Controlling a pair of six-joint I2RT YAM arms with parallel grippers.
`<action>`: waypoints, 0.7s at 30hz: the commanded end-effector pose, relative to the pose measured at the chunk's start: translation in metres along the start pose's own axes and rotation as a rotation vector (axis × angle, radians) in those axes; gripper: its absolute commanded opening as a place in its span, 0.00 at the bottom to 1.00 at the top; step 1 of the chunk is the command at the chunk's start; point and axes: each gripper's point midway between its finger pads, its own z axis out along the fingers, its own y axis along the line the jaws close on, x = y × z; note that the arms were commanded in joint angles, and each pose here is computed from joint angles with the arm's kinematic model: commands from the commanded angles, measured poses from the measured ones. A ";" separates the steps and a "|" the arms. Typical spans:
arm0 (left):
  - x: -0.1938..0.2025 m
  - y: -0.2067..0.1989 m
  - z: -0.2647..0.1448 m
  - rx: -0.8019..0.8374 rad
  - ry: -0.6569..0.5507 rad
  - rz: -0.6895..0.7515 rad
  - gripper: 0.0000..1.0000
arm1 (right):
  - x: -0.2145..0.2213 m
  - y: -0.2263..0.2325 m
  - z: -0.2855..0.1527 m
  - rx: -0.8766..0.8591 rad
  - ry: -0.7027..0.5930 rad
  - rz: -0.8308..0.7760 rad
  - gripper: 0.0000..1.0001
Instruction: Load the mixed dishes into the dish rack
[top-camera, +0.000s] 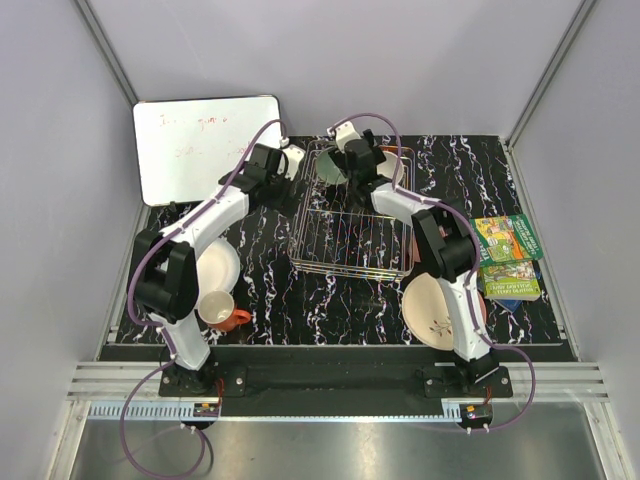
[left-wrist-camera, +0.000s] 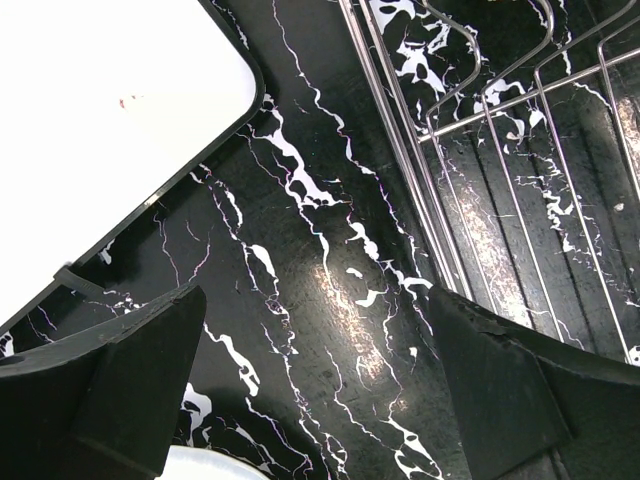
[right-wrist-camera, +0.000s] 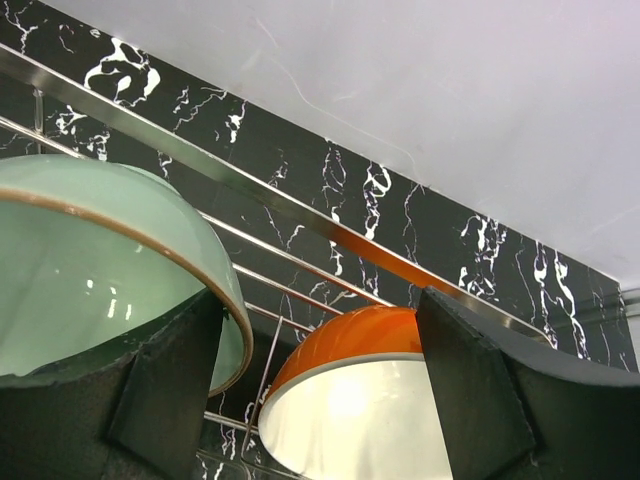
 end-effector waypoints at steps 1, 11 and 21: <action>-0.013 0.002 -0.001 -0.020 -0.045 0.014 0.99 | -0.024 -0.035 -0.012 0.073 -0.042 0.035 0.82; -0.008 0.010 -0.008 -0.051 -0.045 0.027 0.99 | -0.032 -0.063 -0.034 0.109 -0.061 0.013 0.83; -0.023 0.019 -0.022 -0.087 -0.086 0.028 0.99 | -0.046 -0.066 -0.038 0.087 -0.081 0.053 0.84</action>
